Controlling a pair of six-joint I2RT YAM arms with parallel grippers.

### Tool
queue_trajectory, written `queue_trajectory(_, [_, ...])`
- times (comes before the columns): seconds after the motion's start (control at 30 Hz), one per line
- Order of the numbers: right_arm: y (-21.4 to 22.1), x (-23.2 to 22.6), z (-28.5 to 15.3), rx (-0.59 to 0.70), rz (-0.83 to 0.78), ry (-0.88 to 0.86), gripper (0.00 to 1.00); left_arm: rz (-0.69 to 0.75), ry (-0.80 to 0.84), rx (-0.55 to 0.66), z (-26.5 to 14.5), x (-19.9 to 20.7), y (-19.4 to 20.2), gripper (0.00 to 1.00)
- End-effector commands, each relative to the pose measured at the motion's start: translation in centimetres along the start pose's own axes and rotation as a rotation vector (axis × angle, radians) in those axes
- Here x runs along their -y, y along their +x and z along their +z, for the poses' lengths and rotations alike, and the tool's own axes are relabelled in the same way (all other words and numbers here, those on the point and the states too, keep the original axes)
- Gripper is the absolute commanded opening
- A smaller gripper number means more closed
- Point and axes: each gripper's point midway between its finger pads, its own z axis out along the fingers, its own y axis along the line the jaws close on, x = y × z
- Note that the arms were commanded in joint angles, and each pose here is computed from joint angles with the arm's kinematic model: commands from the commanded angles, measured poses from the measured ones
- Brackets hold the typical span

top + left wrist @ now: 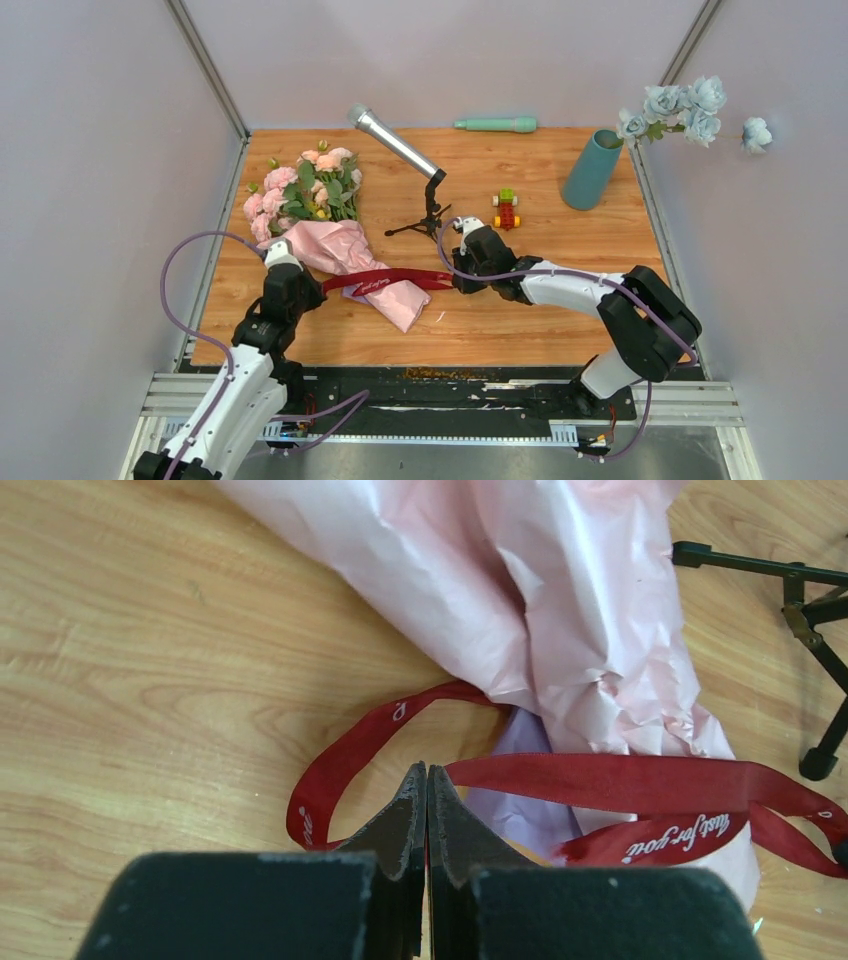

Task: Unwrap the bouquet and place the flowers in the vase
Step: Untie the ribbon from the wrapping paper.

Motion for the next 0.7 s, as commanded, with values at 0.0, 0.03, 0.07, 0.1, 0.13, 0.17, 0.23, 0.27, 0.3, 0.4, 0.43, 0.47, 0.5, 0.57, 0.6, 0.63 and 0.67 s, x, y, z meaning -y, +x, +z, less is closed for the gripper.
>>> queue_trajectory(0.0, [-1.0, 0.0, 0.2, 0.037, 0.019, 0.007, 0.13, -0.07, -0.023, 0.04, -0.3, -0.4, -0.6, 0.0])
queue_trajectory(0.03, [-1.0, 0.0, 0.1, 0.036, 0.015, 0.009, 0.17, -0.069, -0.016, 0.048, -0.4, -0.2, -1.0, 0.06])
queue_trajectory(0.07, [-1.2, 0.1, 0.1, 0.039, 0.012, 0.013, 0.2, -0.063, -0.013, 0.048, -0.6, -0.2, -1.1, 0.11])
queue_trajectory(0.1, [-1.2, 0.1, 0.0, 0.04, 0.006, 0.014, 0.24, -0.06, -0.006, 0.059, -0.9, 0.1, -1.7, 0.24])
queue_trajectory(0.13, [-1.3, 0.1, -0.1, 0.04, -0.001, 0.013, 0.27, -0.047, -0.006, 0.059, -1.1, 0.1, -1.9, 0.3])
queue_trajectory(0.17, [-1.5, 0.1, -0.3, 0.042, -0.007, 0.014, 0.3, -0.044, 0.003, 0.075, -1.5, 0.5, -2.7, 0.42])
queue_trajectory(0.23, [-1.7, 0.3, -0.5, 0.047, -0.015, 0.015, 0.35, -0.029, 0.005, 0.092, -2.1, 0.9, -3.8, 0.55])
queue_trajectory(0.27, [-1.8, 0.4, -0.7, 0.048, -0.016, 0.01, 0.37, -0.016, 0.006, 0.092, -2.3, 1.0, -4.1, 0.6])
queue_trajectory(0.3, [-2.0, 0.3, -0.8, 0.051, -0.016, 0.002, 0.38, -0.013, 0.02, 0.105, -2.7, 1.5, -4.9, 0.62])
queue_trajectory(0.4, [-2.3, 0.5, -1.2, 0.056, -0.012, -0.023, 0.43, 0.016, 0.068, 0.115, -3.3, 2.9, -6.3, 0.67])
queue_trajectory(0.43, [-2.4, 0.4, -1.4, 0.058, -0.012, -0.037, 0.44, 0.025, 0.098, 0.101, -3.3, 3.6, -6.4, 0.68])
queue_trajectory(0.47, [-2.5, 0.3, -1.4, 0.056, -0.012, -0.049, 0.45, 0.04, 0.125, 0.101, -3.4, 4.3, -6.8, 0.69])
queue_trajectory(0.5, [-2.5, 0.3, -1.5, 0.053, -0.01, -0.062, 0.46, 0.051, 0.163, 0.077, -3.2, 5.2, -6.6, 0.69])
queue_trajectory(0.57, [-2.6, 0.2, -1.5, 0.048, -0.008, -0.078, 0.5, 0.089, 0.23, 0.051, -2.9, 6.9, -6.6, 0.7])
queue_trajectory(0.6, [-2.7, 0.2, -1.4, 0.047, -0.008, -0.082, 0.52, 0.108, 0.259, 0.039, -2.9, 7.8, -6.4, 0.71])
queue_trajectory(0.63, [-2.6, 0.2, -1.3, 0.042, -0.007, -0.087, 0.55, 0.132, 0.273, 0.018, -2.4, 8.4, -5.9, 0.71])
queue_trajectory(0.67, [-2.7, 0.2, -1.2, 0.038, -0.006, -0.094, 0.56, 0.158, 0.305, 0.003, -2.6, 9.5, -5.5, 0.71])
